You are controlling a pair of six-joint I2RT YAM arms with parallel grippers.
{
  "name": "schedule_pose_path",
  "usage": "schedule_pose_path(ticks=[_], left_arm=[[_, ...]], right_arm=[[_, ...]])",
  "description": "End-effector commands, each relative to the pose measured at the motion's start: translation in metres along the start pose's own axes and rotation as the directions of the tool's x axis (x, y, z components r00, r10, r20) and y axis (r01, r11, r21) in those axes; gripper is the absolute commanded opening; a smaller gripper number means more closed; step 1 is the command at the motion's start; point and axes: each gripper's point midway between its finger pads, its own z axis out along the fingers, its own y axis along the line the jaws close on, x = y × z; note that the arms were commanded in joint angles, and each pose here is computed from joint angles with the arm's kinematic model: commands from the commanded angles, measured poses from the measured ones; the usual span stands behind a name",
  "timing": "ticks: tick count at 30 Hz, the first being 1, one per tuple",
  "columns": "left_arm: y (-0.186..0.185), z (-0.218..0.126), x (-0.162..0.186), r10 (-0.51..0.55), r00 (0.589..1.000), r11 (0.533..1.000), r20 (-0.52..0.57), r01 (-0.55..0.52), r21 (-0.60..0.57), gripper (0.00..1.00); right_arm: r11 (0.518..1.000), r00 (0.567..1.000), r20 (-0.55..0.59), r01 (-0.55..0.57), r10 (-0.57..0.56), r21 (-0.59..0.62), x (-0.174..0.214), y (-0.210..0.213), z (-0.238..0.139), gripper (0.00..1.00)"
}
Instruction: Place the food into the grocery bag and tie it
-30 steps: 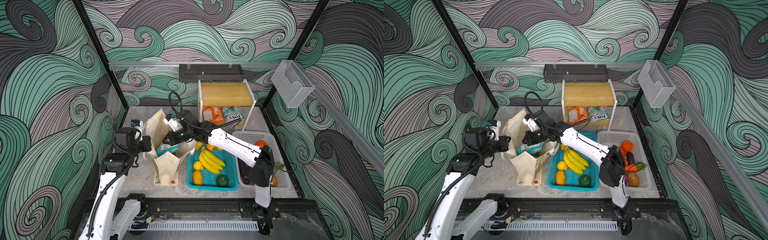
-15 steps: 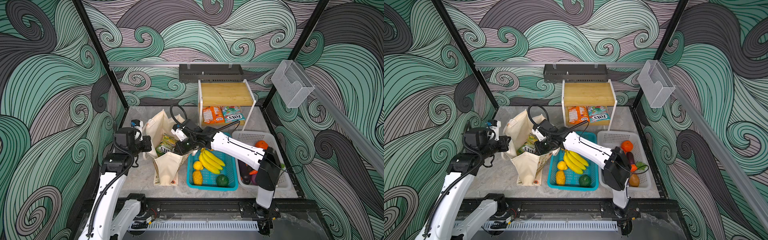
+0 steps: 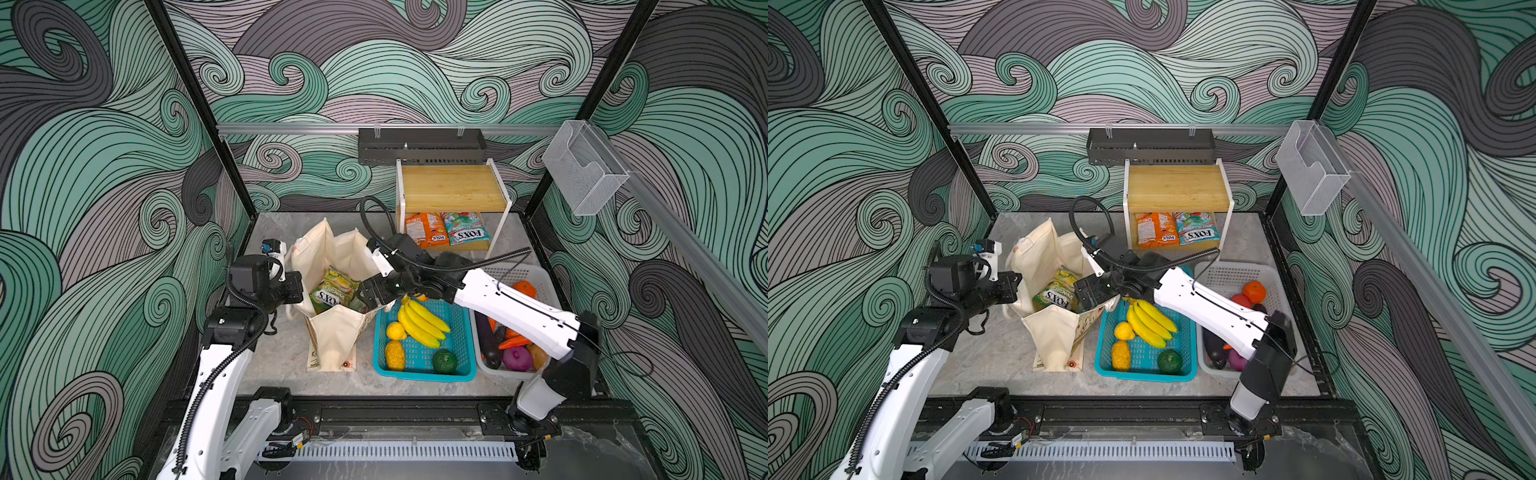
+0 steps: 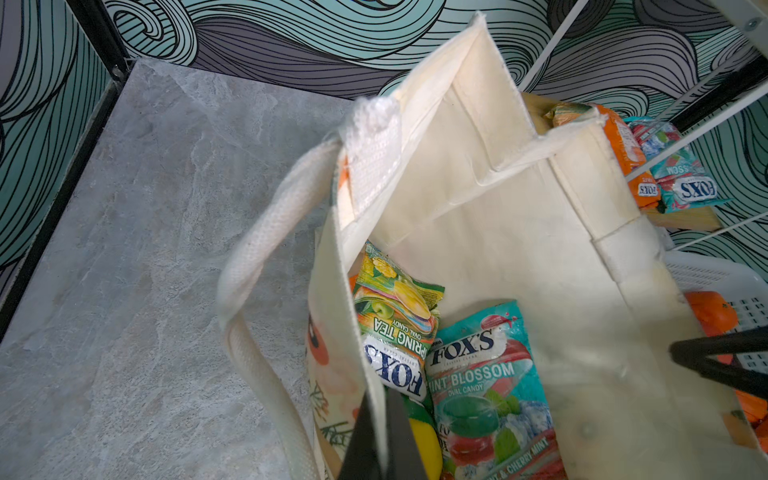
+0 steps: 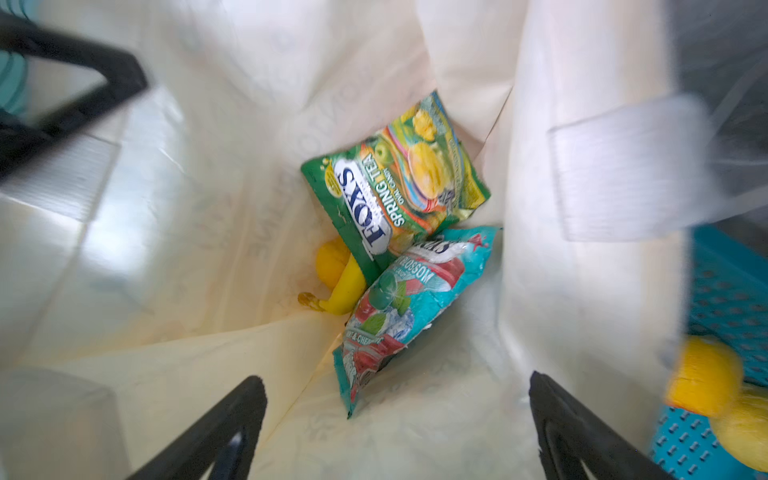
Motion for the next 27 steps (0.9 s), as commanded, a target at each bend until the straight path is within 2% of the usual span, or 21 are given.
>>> schedule_pose_path(ticks=[1,3,6,10,13,17,18,20,21,24,27], left_arm=[[0.000,-0.001,-0.001,-0.003,1.000,1.000,0.005,0.003,0.007,0.00],[0.000,-0.001,-0.001,-0.003,1.000,1.000,0.007,0.002,0.007,0.00],[-0.001,-0.002,-0.001,-0.003,1.000,1.000,0.008,0.003,0.010,0.00],[0.000,-0.001,-0.001,-0.003,1.000,1.000,0.006,0.003,0.010,0.00],[-0.001,-0.001,0.000,-0.003,1.000,1.000,0.004,0.003,0.013,0.00],[0.004,0.000,-0.002,-0.008,1.000,1.000,0.013,0.008,-0.016,0.00],[0.007,-0.001,-0.004,-0.017,1.000,0.999,0.020,0.018,-0.031,0.00],[0.009,-0.004,-0.010,-0.045,0.998,0.998,0.035,0.047,-0.052,0.00],[0.009,-0.007,-0.015,-0.059,0.997,0.996,0.044,0.062,-0.059,0.00],[0.011,-0.025,-0.032,-0.084,0.994,0.991,0.067,0.091,-0.102,0.00],[0.010,-0.053,-0.054,-0.086,0.989,0.987,0.123,0.102,-0.128,0.00]], right_arm=[[0.998,0.991,0.123,-0.056,0.052,0.032,-0.020,-0.016,-0.022,0.99],[0.991,0.983,0.139,-0.127,0.120,0.045,-0.020,-0.033,-0.024,0.98],[0.979,0.976,0.087,-0.203,0.200,0.029,-0.011,-0.046,-0.011,0.94],[0.974,0.974,0.008,-0.225,0.225,-0.015,0.002,-0.042,0.009,0.83],[0.973,0.973,-0.032,-0.230,0.229,-0.032,0.008,-0.039,0.020,0.61],[0.972,0.973,-0.011,-0.230,0.230,-0.054,0.004,-0.035,0.016,0.10],[0.975,0.975,0.019,-0.218,0.219,-0.038,-0.001,-0.035,0.012,0.03],[0.988,0.986,0.090,-0.143,0.138,0.052,-0.018,-0.033,-0.002,0.00],[0.991,0.989,0.101,-0.118,0.112,0.058,-0.025,-0.028,-0.008,0.00],[0.994,0.984,0.141,-0.106,0.107,-0.015,-0.050,-0.008,-0.023,0.00],[0.994,0.976,0.187,-0.105,0.108,-0.025,-0.066,-0.003,-0.039,0.00]])
